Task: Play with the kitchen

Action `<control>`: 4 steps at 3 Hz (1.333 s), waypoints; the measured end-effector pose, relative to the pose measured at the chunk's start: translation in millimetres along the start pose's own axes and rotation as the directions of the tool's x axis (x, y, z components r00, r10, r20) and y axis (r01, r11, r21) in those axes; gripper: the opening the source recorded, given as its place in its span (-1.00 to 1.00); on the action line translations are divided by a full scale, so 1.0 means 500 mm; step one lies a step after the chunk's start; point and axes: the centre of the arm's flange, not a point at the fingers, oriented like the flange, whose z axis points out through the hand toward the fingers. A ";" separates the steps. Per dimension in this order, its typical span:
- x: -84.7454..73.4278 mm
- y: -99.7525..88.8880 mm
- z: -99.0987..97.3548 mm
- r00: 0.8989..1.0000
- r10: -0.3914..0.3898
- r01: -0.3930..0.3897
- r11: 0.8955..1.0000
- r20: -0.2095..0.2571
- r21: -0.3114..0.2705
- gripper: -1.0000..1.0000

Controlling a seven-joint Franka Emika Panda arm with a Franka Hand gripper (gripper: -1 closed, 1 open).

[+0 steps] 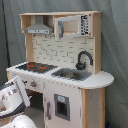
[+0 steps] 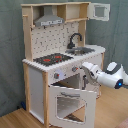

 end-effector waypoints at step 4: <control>-0.042 0.019 -0.097 0.997 -0.069 0.074 0.987 0.045 -0.141 1.00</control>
